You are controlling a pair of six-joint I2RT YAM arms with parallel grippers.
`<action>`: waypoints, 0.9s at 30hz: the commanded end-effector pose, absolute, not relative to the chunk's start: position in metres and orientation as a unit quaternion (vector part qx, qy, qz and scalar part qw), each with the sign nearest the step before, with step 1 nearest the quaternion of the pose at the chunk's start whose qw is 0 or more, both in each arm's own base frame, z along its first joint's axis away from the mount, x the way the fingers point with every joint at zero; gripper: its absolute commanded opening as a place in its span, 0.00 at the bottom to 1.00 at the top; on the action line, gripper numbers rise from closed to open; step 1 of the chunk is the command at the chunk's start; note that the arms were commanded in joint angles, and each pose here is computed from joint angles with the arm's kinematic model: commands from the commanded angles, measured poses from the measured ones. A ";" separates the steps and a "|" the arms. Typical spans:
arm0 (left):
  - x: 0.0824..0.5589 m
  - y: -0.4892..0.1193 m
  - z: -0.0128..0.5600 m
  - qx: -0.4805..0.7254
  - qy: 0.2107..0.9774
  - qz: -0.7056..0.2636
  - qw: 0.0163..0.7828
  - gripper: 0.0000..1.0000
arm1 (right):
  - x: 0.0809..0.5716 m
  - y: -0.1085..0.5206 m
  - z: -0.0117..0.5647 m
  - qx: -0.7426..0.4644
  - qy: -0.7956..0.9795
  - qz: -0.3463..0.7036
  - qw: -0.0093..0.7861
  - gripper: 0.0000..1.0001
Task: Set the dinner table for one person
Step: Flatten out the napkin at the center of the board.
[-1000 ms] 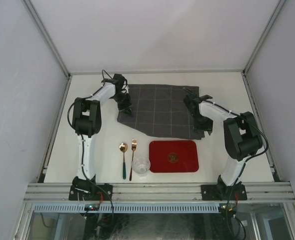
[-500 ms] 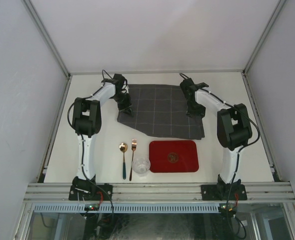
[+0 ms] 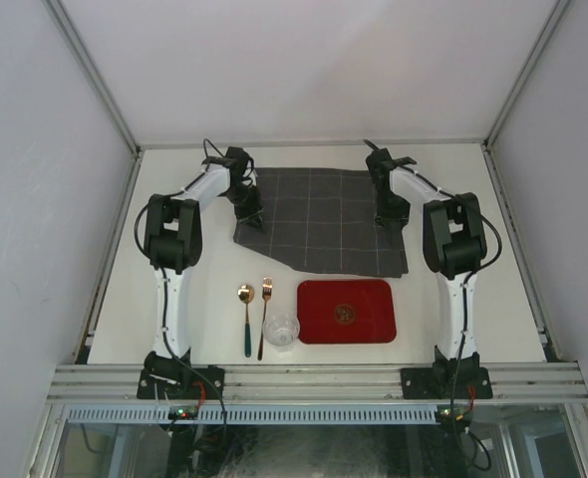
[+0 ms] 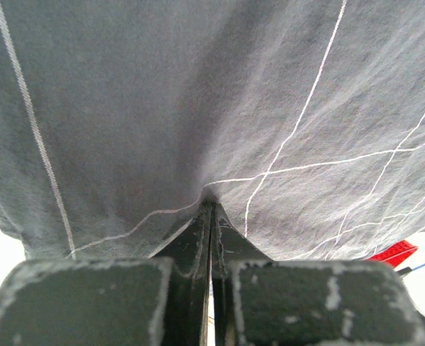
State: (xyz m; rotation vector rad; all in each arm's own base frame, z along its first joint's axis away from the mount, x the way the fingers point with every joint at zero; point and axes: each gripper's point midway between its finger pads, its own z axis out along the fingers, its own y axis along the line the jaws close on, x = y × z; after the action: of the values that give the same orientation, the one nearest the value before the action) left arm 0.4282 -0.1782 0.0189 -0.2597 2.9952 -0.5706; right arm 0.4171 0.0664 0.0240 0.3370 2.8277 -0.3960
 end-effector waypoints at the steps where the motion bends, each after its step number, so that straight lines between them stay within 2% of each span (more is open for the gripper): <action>1: 0.422 -0.167 0.015 -0.077 0.984 -0.157 0.042 0.00 | 0.434 0.060 0.030 0.117 0.973 -0.133 0.151 0.42; 5: 0.421 -0.167 0.013 -0.077 0.984 -0.155 0.040 0.00 | 0.436 0.057 0.028 0.119 0.973 -0.131 0.148 0.33; 7: 0.420 -0.167 0.012 -0.077 0.984 -0.155 0.038 0.00 | 0.435 0.056 0.024 0.118 0.974 -0.127 0.143 0.22; 10: 0.419 -0.168 0.012 -0.077 0.984 -0.155 0.037 0.00 | 0.434 0.056 0.018 0.117 0.976 -0.125 0.134 0.00; 27: 0.418 -0.165 0.009 -0.079 0.984 -0.155 0.034 0.00 | 0.437 0.019 0.038 0.132 0.964 -0.181 0.144 0.00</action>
State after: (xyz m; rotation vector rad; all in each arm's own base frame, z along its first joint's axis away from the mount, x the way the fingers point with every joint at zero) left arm 0.4281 -0.1782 0.0188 -0.2596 2.9937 -0.5727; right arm 0.4265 0.0484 0.0205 0.3635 2.8381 -0.3981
